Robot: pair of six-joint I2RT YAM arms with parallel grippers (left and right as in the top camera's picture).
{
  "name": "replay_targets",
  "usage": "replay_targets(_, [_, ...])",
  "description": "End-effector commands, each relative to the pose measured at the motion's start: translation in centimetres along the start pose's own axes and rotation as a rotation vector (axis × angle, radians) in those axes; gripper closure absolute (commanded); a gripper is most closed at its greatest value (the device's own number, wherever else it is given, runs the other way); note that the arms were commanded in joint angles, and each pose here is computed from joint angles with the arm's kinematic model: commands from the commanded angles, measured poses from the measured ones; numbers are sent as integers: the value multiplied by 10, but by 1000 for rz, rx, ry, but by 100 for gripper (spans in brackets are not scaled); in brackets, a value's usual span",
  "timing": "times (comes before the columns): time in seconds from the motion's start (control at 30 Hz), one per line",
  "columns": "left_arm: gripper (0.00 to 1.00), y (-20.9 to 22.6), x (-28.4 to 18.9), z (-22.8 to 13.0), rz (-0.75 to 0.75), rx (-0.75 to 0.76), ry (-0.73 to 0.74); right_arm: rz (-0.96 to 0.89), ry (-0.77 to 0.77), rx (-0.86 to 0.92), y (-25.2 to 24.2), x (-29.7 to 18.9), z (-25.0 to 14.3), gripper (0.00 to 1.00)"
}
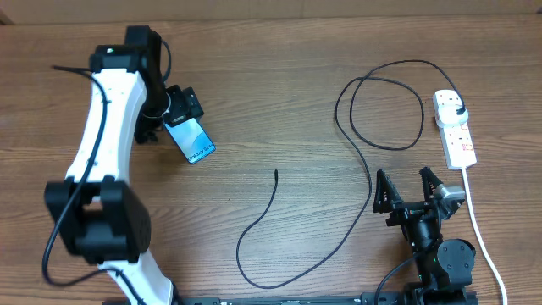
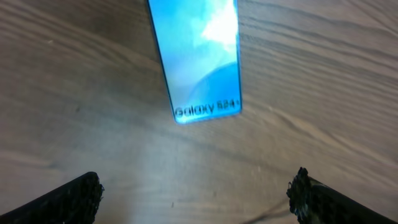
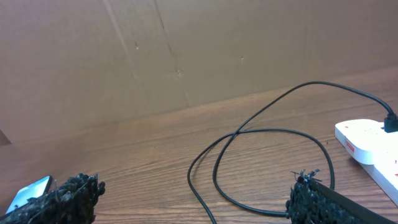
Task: Plug charger to phone and switch on socket
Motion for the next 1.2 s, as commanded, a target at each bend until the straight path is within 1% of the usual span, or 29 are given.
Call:
replay_targets(0.0, [0, -2, 15, 13, 25, -31, -9, -8, -2, -4, -1, 0, -2, 0])
replay_targets(0.2, [1, -7, 36, 24, 33, -35, -19, -8, -2, -4, -1, 0, -2, 0])
replay_targets(0.37, [0, -5, 48, 26, 62, -40, -7, -8, -2, -4, -1, 0, -2, 0])
replay_targets(0.5, [1, -3, 61, 25, 84, -100, 20, -8, -2, -4, -1, 0, -2, 0])
replay_targets(0.67, [1, -5, 73, 28, 90, -106, 26, -8, -2, -4, -1, 0, -2, 0])
replay_targets(0.87, [0, -8, 76, 31, 76, -106, 21, -8, -2, -4, -1, 0, -2, 0])
replay_targets(1.03, [1, -10, 76, 33, 70, -167, 7, -8, -2, -4, -1, 0, -2, 0])
replay_targets(1.17, [0, -12, 76, 35, 60, -174, -2, -8, -2, -4, -1, 0, -2, 0])
Point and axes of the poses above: each gripper's point midway between its finger pads, its own x axis out along the fingers, its own y axis along the line the jaws close on, z = x × y, the point moved 3 cm from there along -x, back along the fingers, and after that the axes turned 14 degrees about -x, right-handed, at the moved point
